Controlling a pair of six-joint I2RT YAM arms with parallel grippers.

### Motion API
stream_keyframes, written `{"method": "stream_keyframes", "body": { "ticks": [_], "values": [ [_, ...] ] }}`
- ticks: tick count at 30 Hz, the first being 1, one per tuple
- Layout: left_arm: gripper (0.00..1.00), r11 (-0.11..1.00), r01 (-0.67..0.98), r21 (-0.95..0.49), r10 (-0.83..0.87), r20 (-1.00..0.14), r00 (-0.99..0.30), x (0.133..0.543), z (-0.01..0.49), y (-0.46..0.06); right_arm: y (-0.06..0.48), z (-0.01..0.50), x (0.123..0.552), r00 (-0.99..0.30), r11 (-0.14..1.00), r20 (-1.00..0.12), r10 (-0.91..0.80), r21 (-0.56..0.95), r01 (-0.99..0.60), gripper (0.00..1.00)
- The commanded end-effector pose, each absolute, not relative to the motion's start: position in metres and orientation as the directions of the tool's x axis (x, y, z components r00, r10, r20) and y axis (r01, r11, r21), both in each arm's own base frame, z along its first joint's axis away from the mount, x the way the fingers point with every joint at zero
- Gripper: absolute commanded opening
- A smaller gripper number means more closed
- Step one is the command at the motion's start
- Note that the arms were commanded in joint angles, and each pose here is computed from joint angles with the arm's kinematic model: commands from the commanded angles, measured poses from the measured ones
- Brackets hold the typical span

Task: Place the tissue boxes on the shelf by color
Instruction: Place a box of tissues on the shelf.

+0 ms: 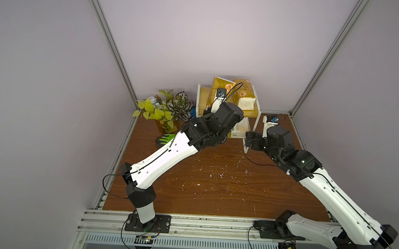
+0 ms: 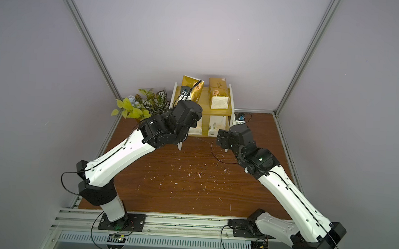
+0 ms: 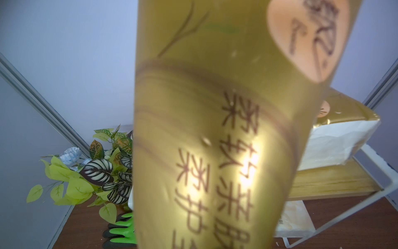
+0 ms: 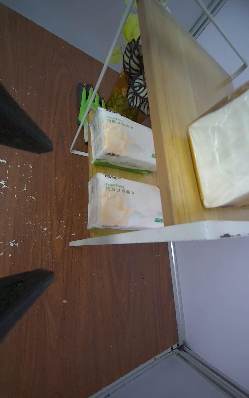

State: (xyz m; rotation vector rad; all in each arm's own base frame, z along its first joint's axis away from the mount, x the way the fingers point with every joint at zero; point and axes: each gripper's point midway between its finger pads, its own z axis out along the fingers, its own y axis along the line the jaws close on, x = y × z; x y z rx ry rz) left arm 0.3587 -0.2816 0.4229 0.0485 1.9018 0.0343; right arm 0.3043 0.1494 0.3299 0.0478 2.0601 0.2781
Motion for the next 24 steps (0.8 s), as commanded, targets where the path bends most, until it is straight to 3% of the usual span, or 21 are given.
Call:
{"method": "stream_keyframes", "body": {
  "ticks": [1, 13, 19, 24],
  "values": [
    [0.37, 1.000, 0.016, 0.009, 0.013, -0.953, -0.304, 0.370, 0.440, -0.275, 0.140, 0.348, 0.300, -0.436, 0.974, -0.886, 0.159, 0.212, -0.075, 0.92],
    [0.39, 0.997, 0.018, -0.077, -0.066, -0.932, -0.356, 0.409, 0.419, -0.280, 0.133, 0.344, 0.296, -0.435, 0.979, -0.887, 0.154, 0.197, -0.054, 0.92],
    [0.65, 0.995, 0.031, -0.096, -0.077, -0.922, -0.380, 0.414, 0.409, -0.289, 0.130, 0.342, 0.295, -0.435, 0.980, -0.887, 0.154, 0.192, -0.045, 0.92],
    [0.77, 0.993, 0.022, -0.112, -0.096, -0.919, -0.382, 0.416, 0.407, -0.288, 0.130, 0.340, 0.294, -0.439, 0.981, -0.886, 0.150, 0.189, -0.047, 0.92]
  ]
}}
